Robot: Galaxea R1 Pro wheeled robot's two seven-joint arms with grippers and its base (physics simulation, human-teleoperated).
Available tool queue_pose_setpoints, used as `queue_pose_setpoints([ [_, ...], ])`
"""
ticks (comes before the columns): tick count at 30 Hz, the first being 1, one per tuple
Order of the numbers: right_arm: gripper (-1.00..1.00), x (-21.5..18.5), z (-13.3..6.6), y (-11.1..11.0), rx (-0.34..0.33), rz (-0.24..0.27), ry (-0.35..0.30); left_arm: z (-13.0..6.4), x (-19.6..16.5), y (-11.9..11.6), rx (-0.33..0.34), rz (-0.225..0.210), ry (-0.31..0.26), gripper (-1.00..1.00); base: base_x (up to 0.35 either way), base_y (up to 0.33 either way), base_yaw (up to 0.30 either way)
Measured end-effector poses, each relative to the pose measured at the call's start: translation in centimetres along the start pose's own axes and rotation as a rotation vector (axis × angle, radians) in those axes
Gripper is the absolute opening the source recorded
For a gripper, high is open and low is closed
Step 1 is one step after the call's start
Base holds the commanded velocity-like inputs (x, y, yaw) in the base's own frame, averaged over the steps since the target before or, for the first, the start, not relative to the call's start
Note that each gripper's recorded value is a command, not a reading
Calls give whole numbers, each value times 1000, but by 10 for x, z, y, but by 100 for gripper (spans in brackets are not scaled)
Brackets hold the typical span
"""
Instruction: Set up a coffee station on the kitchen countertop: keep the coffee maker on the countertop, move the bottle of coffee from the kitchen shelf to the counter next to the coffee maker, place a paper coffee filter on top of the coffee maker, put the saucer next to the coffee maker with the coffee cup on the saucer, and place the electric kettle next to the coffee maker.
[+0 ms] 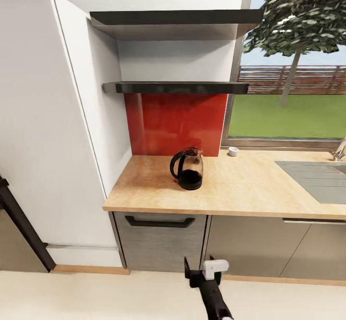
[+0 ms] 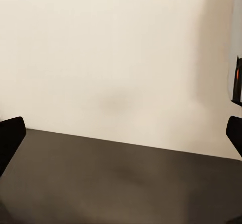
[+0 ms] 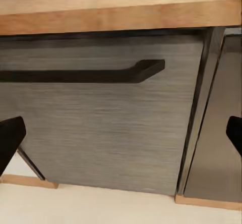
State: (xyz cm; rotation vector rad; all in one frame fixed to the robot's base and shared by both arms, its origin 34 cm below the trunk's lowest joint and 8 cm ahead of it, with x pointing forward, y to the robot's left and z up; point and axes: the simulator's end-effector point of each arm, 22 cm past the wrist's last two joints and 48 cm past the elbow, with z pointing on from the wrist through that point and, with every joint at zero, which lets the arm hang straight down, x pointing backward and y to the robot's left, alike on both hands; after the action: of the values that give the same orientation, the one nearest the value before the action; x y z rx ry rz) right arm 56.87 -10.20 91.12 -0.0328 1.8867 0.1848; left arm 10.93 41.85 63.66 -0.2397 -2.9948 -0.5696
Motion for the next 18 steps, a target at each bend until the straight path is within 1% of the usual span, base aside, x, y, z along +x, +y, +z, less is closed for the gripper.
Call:
queue_pose_setpoints([
  [1, 100, -10, 3, 2, -4, -1, -19, 0, 0, 0, 0, 0, 0, 100, 0, 0, 0],
  [2, 100, -35, 10, 8, -19, -7, -64, 0, 0, 1, -1, 0, 1, 100, 0, 0, 0],
  [3, 100, -52, 16, 14, -32, -14, -87, 0, 0, 1, -1, 0, 1, 100, 0, 0, 0],
  [4, 100, -77, 25, 29, -65, -34, -103, 0, 1, 1, -1, 0, 1, 100, 0, 0, 0],
  [6, 100, -100, 34, 42, -95, -57, -107, 0, 1, 1, -1, 1, 1, 100, 0, 0, 0],
  [8, 100, -117, 38, 50, -111, -71, -117, 0, 1, 1, -1, 1, 1, 100, 0, 0, 0],
  [10, 100, -142, 43, 58, -126, -86, -143, 0, 1, 0, 2, 0, -2, 100, 0, 0, 0],
  [11, 100, -173, 49, 62, -131, -101, -176, 0, -1, -2, 5, -1, -6, 100, 0, 0, 0],
  [13, 100, -193, 56, 62, -128, -115, -185, 0, -1, -2, 6, -2, -9, 100, 0, 0, 0],
  [14, 100, -216, 67, 62, -123, -138, -183, -1, -2, -5, 9, -3, -9, 100, 0, 0, 0],
  [16, 100, -225, 71, 62, -121, -147, -186, -1, -2, -4, 8, -4, -8, 100, 0, 0, 0],
  [18, 100, -229, 79, 61, -118, -161, -171, 0, -1, -4, 8, -4, -7, 100, 0, 0, 0],
])
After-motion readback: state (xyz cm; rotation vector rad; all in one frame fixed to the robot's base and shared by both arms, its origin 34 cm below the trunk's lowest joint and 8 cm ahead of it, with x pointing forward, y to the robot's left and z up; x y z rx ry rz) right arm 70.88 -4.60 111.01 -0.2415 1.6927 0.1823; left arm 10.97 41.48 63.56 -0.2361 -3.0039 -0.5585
